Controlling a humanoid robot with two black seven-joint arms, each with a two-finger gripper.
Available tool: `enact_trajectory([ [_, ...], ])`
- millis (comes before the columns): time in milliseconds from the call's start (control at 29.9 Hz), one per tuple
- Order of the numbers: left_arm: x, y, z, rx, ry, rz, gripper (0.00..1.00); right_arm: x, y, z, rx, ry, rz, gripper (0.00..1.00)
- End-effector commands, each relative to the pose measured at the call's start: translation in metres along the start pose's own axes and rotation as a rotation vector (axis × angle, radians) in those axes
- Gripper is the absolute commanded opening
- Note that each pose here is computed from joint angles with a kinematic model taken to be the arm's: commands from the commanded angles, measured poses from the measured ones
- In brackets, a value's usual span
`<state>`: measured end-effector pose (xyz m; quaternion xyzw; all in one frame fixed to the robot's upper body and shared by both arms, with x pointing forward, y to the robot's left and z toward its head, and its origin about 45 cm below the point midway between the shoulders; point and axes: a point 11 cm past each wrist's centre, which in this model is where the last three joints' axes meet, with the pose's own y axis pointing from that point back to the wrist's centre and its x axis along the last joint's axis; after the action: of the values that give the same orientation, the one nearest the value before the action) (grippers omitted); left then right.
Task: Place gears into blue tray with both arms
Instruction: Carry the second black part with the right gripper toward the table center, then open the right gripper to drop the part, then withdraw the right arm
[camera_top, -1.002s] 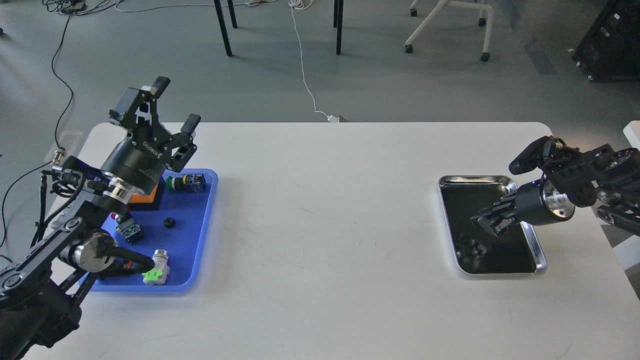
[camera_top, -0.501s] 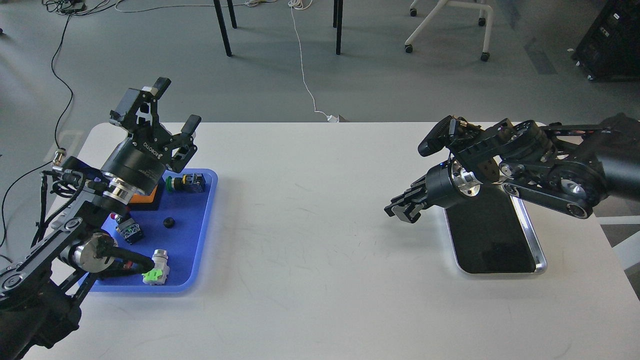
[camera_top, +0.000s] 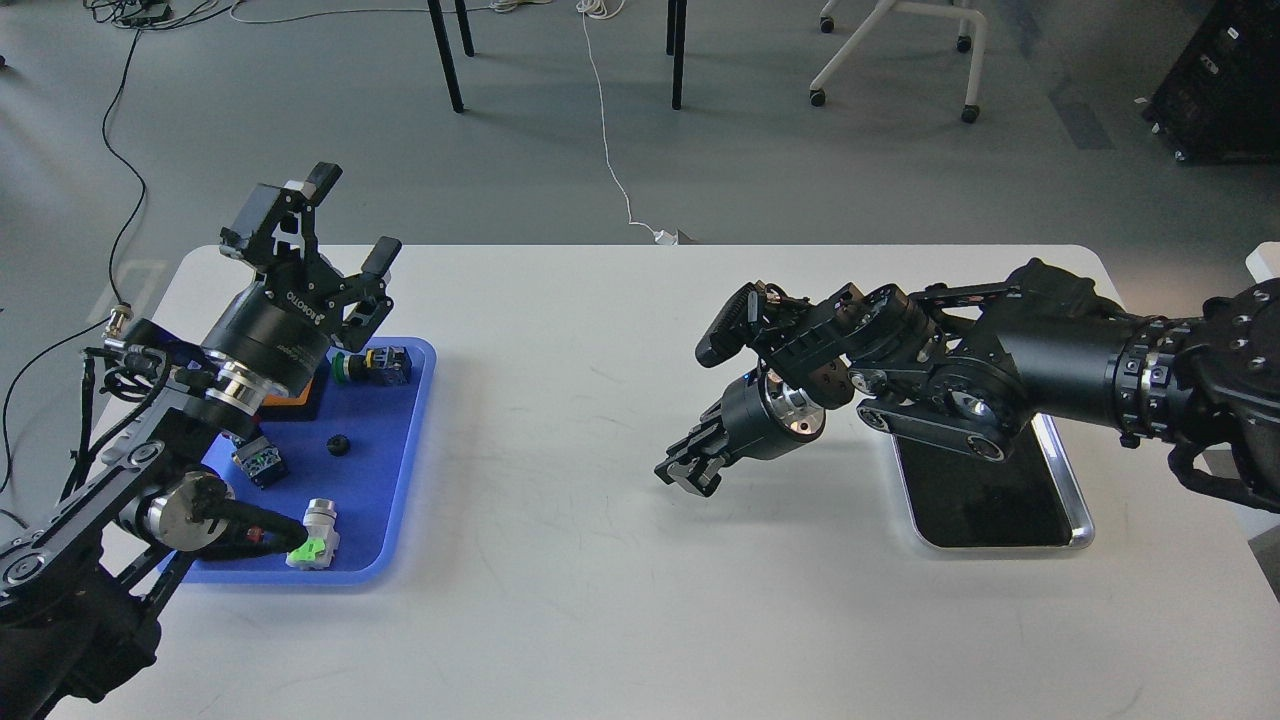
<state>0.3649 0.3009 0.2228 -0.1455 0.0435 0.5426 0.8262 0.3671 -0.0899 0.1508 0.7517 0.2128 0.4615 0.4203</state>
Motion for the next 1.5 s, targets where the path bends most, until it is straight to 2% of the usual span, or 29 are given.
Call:
enact_trajectory([
  [0, 0.0, 0.0, 0.0, 0.0, 0.0, 0.0, 0.98, -0.002, -0.011, -0.008, 0.021, 0.008, 0.016, 0.24],
  [368, 0.0, 0.0, 0.0, 0.001, 0.001, 0.0, 0.98, -0.007, -0.024, -0.02, 0.059, -0.016, 0.031, 0.27],
  [668, 0.0, 0.0, 0.0, 0.001, 0.001, 0.0, 0.98, -0.007, -0.024, -0.018, 0.053, -0.008, 0.047, 0.47],
  [768, 0.0, 0.0, 0.0, 0.002, 0.0, 0.0, 0.98, -0.004, -0.02, -0.016, 0.052, -0.021, 0.069, 0.59],
  [869, 0.001, 0.0, 0.0, 0.0, 0.0, 0.001, 0.98, 0.003, 0.001, 0.002, 0.016, -0.072, 0.119, 0.68],
  [1002, 0.001, 0.001, 0.0, -0.001, -0.001, 0.002, 0.98, 0.012, 0.034, 0.026, -0.013, -0.185, 0.228, 0.89],
  [1103, 0.002, 0.001, 0.001, -0.001, -0.006, 0.002, 0.98, 0.012, 0.065, 0.046, -0.016, -0.352, 0.363, 0.93],
  [1270, 0.003, 0.001, 0.001, 0.002, -0.013, 0.0, 0.98, -0.012, 0.09, 0.069, 0.023, -0.681, 0.56, 0.94],
  [1303, 0.003, 0.001, 0.002, 0.001, -0.017, 0.0, 0.98, -0.024, 0.1, 0.079, 0.041, -0.813, 0.655, 0.94],
  [1370, 0.003, 0.001, 0.002, 0.001, -0.017, 0.0, 0.98, -0.024, 0.1, 0.08, 0.041, -0.814, 0.656, 0.94],
  [1403, 0.003, 0.0, 0.002, -0.001, -0.024, -0.006, 0.98, -0.053, 0.109, 0.093, 0.092, -1.068, 0.829, 0.95],
  [1470, 0.001, -0.002, 0.003, -0.001, -0.034, -0.016, 0.98, -0.07, 0.111, 0.096, 0.146, -1.219, 0.929, 0.96],
])
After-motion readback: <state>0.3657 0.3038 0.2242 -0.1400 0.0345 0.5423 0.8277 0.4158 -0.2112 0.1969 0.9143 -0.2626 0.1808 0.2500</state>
